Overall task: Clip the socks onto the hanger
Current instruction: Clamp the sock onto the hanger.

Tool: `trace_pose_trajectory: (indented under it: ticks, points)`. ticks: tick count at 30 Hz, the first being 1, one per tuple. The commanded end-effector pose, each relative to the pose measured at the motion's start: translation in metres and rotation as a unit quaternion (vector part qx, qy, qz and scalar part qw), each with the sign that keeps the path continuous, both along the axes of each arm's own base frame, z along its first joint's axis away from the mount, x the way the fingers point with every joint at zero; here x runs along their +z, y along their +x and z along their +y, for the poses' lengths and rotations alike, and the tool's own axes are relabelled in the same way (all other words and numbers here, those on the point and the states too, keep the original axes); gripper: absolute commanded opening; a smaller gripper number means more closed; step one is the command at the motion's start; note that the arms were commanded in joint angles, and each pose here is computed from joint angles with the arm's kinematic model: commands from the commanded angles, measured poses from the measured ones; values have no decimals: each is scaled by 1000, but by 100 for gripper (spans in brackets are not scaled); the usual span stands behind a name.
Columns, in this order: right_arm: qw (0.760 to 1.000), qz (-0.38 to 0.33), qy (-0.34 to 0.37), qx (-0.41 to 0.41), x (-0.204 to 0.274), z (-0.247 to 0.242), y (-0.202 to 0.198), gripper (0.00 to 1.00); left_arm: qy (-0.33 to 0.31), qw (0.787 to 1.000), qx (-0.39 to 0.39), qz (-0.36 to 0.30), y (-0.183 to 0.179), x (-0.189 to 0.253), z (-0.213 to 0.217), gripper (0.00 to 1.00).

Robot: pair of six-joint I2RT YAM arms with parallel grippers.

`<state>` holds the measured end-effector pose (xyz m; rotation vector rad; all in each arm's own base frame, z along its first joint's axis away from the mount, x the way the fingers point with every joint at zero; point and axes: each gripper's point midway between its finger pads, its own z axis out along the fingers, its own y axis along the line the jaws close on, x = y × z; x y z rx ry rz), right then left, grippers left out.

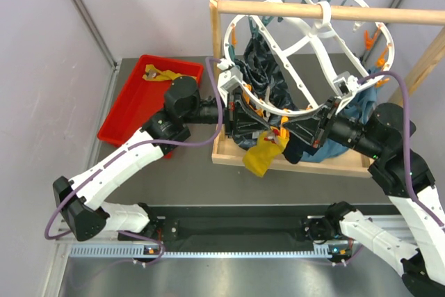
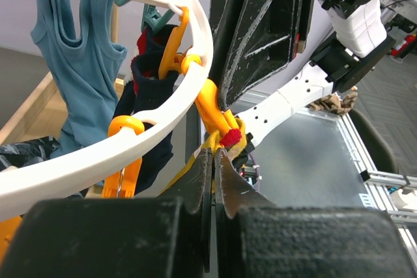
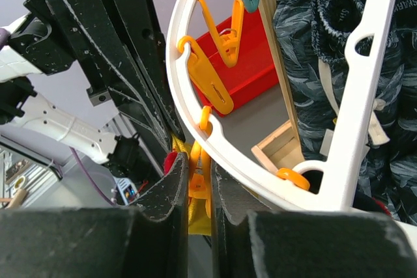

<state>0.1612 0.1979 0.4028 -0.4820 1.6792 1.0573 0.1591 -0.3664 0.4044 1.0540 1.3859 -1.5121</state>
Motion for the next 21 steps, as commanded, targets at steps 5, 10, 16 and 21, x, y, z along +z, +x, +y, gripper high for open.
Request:
trace_pose_trajectory:
  ticks: [5, 10, 16, 21]
  points:
    - [1000, -18, 11, 18, 9, 3, -6, 13, -55, 998, -16, -33, -11, 40, 4, 0]
    - [1000, -18, 13, 13, 10, 2, -5, 15, -55, 998, -19, -29, -13, 38, 2, 0]
    - [1000, -18, 14, 11, 12, 2, -5, 22, -54, 998, -24, -25, -15, 35, 1, 0]
    - [1000, -18, 15, 13, 13, 2, -6, 28, -57, 998, -24, -26, -15, 36, 1, 0]
